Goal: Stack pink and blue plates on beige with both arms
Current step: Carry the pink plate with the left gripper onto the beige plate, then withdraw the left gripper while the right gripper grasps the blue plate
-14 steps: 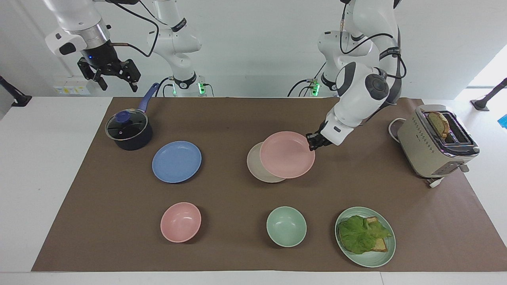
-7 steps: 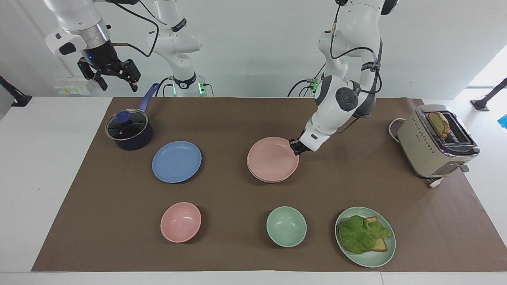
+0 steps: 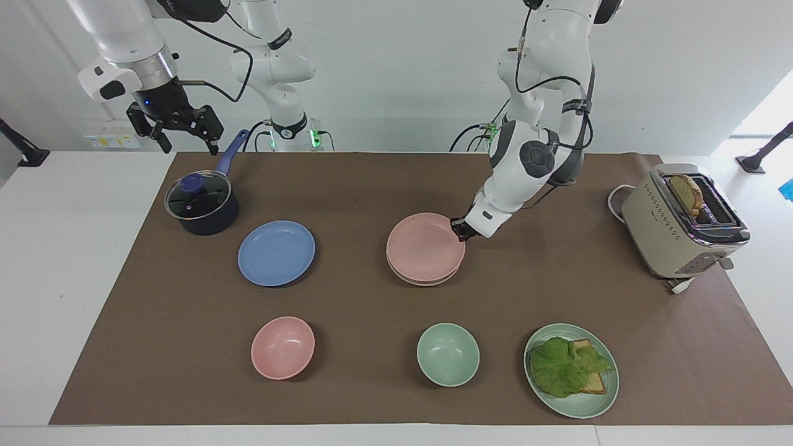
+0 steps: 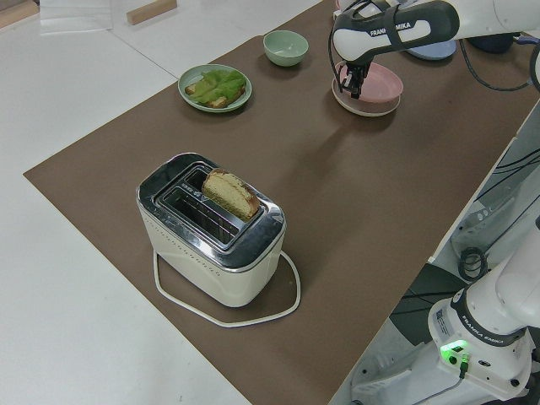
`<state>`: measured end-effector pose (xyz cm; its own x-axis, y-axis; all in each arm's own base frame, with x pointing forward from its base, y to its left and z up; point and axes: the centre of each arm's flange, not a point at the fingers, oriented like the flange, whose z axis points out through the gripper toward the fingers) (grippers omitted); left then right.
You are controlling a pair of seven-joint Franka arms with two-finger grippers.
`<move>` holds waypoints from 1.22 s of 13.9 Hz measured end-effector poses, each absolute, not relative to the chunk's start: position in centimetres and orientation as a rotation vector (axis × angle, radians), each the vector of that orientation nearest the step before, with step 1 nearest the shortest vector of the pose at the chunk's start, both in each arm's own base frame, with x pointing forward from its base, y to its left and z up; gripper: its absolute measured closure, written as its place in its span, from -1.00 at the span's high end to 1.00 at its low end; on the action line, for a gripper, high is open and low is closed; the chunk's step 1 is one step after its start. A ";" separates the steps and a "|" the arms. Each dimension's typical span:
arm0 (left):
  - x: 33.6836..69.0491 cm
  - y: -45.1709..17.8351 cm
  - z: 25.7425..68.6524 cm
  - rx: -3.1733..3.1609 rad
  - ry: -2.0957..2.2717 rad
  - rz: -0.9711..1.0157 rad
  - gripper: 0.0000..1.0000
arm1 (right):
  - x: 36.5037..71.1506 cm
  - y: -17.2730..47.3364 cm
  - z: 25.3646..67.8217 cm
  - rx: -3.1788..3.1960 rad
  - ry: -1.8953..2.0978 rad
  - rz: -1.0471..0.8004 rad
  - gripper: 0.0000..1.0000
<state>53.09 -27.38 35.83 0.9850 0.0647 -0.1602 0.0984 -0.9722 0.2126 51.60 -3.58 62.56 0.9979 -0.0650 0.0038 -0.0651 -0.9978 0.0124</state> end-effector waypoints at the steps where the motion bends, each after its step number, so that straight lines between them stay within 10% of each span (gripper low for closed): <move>1: 53.1 -27.4 35.8 2.909 0.119 -0.223 -0.77 | 51.7 -3.5 61.9 3.127 -0.100 0.000 1.00; 8: 53.5 -27.1 36.2 2.913 0.121 -0.200 0.91 | 54.2 -3.0 53.6 3.121 -0.080 -0.016 1.00; 17: 59.9 -10.8 44.5 3.019 0.064 -0.076 1.00 | 58.9 -3.2 36.2 3.183 0.048 -0.048 1.00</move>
